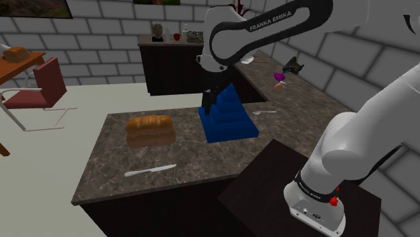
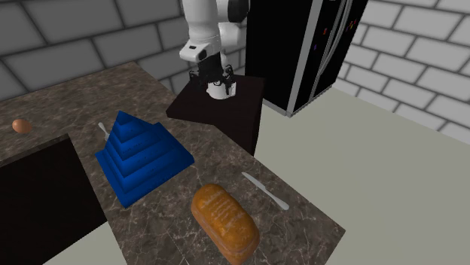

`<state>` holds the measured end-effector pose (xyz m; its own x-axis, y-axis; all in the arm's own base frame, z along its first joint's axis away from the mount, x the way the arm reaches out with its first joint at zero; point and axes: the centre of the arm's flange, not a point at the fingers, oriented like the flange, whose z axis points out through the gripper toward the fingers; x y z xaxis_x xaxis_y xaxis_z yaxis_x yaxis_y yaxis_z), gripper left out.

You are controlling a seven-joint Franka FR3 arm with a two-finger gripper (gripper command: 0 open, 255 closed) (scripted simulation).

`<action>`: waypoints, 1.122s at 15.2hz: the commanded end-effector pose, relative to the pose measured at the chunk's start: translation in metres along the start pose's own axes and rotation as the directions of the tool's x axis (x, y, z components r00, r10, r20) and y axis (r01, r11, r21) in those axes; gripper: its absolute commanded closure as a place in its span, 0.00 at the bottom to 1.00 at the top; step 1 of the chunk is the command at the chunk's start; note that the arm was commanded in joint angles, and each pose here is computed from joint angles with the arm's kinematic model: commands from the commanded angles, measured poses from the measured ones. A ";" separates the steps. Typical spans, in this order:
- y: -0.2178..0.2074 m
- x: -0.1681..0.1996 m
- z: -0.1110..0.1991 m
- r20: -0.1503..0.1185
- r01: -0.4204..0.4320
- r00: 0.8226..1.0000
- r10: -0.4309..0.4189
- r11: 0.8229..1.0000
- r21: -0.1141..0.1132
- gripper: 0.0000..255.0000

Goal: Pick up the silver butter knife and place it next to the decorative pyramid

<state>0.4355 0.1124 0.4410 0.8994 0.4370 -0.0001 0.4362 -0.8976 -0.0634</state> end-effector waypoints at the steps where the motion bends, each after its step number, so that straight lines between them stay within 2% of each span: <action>1: -0.005 0.020 0.021 0.000 0.042 0.999 -0.042 0.999 -0.003 0.00; 9: -0.032 0.088 0.098 0.007 0.205 0.979 -0.205 0.979 -0.013 0.00; 17: -0.069 0.151 0.176 0.015 0.363 0.932 -0.363 0.932 -0.021 0.00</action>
<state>0.5297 0.2420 0.2799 0.6953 0.7187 0.0070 0.7183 -0.6946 -0.0398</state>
